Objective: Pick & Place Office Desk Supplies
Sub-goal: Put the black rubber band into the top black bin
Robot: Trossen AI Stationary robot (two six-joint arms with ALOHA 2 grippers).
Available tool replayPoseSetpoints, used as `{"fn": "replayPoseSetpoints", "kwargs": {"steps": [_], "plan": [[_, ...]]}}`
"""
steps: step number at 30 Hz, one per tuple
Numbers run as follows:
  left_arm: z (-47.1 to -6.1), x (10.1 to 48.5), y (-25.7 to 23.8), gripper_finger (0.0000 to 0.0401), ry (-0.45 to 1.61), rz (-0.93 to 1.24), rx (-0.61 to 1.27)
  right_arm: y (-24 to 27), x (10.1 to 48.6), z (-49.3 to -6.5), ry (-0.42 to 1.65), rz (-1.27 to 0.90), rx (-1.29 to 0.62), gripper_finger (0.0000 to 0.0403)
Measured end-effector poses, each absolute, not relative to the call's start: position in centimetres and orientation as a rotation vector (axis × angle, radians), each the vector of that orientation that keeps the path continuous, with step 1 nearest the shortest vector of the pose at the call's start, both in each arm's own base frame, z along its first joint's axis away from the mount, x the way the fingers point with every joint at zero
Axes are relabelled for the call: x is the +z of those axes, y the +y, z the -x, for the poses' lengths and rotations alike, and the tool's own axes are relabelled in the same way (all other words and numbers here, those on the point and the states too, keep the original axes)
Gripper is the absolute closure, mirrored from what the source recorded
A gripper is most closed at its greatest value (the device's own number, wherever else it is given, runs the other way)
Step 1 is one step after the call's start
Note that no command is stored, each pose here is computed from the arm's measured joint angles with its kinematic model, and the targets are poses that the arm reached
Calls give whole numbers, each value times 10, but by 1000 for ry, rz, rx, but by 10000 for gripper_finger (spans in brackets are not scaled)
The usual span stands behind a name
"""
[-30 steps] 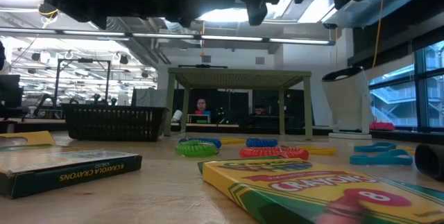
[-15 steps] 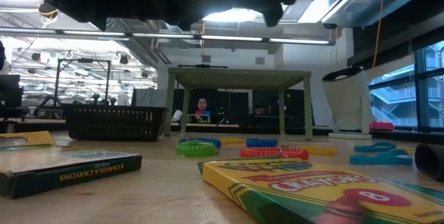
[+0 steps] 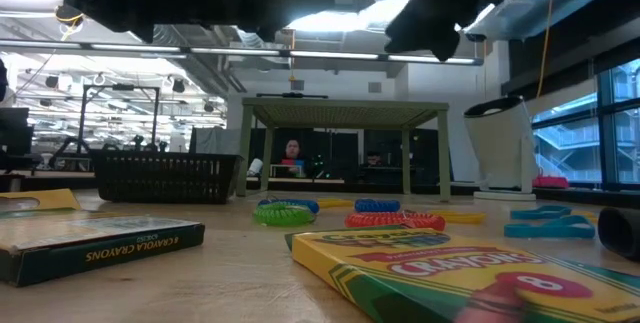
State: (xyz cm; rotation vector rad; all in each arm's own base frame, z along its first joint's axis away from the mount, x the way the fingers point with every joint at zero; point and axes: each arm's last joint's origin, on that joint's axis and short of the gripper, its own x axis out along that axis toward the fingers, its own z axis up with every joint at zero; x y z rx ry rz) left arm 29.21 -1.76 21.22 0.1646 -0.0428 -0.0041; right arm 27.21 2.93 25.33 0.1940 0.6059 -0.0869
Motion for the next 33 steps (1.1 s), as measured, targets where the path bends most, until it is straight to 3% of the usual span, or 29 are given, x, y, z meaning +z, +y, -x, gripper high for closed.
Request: {"fn": "replayPoseSetpoints", "kwargs": {"steps": [6,16,27,33], "plan": [[-292,206,-10,396,28,-30,168,34,249,-271,621,-155,-162,252],[-266,182,37,397,434,147,468,49,248,-269,631,-130,-113,267],[-202,213,56,398,612,217,624,51,248,-269,633,-119,-103,268],[-166,212,56,397,737,265,867,51,248,-269,634,-102,-97,268]]}}
